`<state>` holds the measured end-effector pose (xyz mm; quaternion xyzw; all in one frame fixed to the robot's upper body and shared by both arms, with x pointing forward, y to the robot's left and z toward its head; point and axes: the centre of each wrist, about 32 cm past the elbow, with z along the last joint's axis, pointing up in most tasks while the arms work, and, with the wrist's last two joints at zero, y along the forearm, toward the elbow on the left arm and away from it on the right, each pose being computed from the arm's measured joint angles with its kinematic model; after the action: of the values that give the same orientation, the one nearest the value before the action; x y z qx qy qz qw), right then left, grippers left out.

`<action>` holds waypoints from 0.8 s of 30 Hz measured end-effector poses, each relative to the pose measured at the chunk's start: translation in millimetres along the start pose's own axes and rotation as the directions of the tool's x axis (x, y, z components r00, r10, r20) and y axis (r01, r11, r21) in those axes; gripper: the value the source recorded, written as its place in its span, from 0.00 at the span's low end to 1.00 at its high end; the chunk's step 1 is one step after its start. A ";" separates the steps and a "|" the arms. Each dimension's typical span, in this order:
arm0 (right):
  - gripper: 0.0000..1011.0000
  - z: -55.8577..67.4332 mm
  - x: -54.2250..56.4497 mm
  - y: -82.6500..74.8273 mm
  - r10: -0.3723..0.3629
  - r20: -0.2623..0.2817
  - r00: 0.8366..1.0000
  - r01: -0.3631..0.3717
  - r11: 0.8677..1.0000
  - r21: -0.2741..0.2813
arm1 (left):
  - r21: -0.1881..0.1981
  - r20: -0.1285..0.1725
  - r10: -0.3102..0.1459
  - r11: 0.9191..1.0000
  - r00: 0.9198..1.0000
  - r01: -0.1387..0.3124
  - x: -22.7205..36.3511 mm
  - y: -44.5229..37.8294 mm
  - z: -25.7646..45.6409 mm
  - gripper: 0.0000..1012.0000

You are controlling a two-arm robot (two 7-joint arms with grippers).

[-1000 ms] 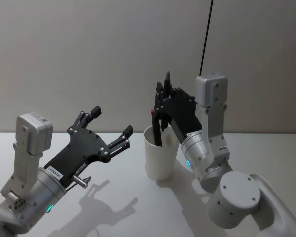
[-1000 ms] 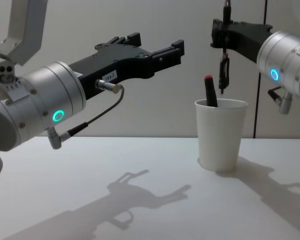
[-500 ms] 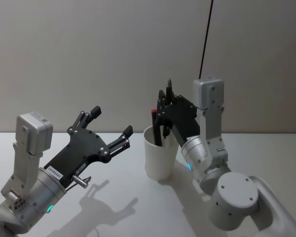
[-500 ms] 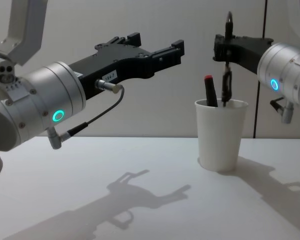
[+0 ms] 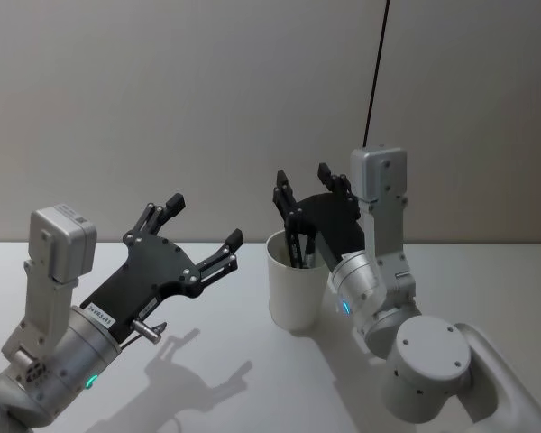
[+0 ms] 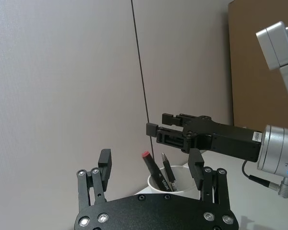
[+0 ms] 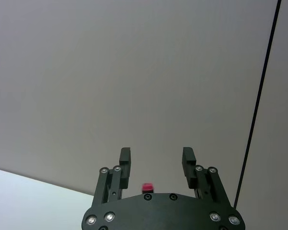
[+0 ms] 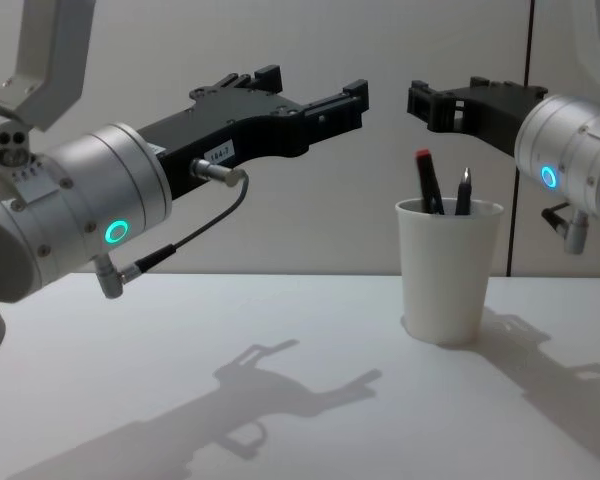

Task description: Place the pen into the pen holder.

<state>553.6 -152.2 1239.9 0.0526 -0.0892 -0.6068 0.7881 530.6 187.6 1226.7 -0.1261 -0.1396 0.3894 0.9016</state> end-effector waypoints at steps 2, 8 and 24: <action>0.65 -0.1 0.0 0.0 0.000 0.000 1.000 0.000 1.000 -0.001 | 0.000 0.000 0.000 1.000 1.000 0.000 0.0 0.0 0.0 0.99; 0.86 0.0 0.6 -0.9 -0.003 -0.002 1.000 0.003 1.000 -0.001 | 0.000 0.000 0.000 1.000 1.000 0.000 0.0 0.0 0.0 0.99; 0.99 20.3 28.1 -25.7 0.027 -0.046 0.999 -0.024 0.998 0.066 | 0.000 0.000 0.000 1.000 1.000 0.000 0.0 0.0 0.0 0.99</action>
<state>532.0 -185.4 1257.0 0.0914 -0.0913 -0.5922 0.7954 530.6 187.6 1226.7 -0.1261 -0.1396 0.3894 0.9016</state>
